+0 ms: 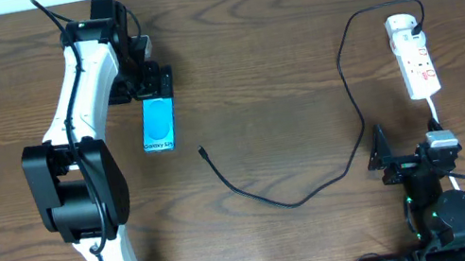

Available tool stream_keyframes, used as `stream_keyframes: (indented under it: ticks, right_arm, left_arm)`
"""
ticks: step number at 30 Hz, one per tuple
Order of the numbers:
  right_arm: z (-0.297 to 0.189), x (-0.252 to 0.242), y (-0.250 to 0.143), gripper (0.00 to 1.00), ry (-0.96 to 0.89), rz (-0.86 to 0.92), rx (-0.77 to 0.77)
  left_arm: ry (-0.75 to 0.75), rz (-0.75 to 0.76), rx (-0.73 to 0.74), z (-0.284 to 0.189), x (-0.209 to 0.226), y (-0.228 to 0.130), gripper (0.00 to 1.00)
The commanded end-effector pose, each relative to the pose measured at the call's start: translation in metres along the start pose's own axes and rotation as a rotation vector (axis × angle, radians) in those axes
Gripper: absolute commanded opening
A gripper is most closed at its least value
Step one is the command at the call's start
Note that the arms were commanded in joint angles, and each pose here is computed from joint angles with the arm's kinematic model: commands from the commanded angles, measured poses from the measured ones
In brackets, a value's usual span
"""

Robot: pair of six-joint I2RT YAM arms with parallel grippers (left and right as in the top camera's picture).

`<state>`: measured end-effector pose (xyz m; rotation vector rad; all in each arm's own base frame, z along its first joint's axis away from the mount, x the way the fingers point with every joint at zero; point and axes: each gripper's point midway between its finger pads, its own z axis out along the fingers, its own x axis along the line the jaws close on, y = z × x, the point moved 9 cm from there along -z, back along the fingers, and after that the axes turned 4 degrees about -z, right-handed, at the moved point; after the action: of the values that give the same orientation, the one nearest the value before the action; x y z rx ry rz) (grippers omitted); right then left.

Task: Plug charger to phone and switch on socket
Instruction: 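Lower the left gripper onto the phone's top edge and close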

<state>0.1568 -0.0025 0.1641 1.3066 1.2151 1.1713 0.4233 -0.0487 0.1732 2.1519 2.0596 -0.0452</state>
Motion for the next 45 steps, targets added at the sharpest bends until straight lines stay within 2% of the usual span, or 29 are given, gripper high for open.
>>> stream_keyframes:
  ticks: [1, 22, 45]
  right_arm:
    - [0.000, 0.000, 0.000, 0.99, -0.006, 0.008, -0.001]
    - [0.000, 0.000, 0.000, 0.99, -0.006, 0.008, -0.002]
    - [0.000, 0.000, 0.000, 0.99, -0.006, 0.008, -0.001]
  left_arm:
    - [0.015, 0.009, 0.031, 0.011, 0.004, -0.002, 0.98]
    - [0.018, 0.006, 0.062, 0.054, 0.011, -0.019, 0.98]
    - [0.026, 0.004, 0.084, 0.071, 0.014, -0.021, 0.98]
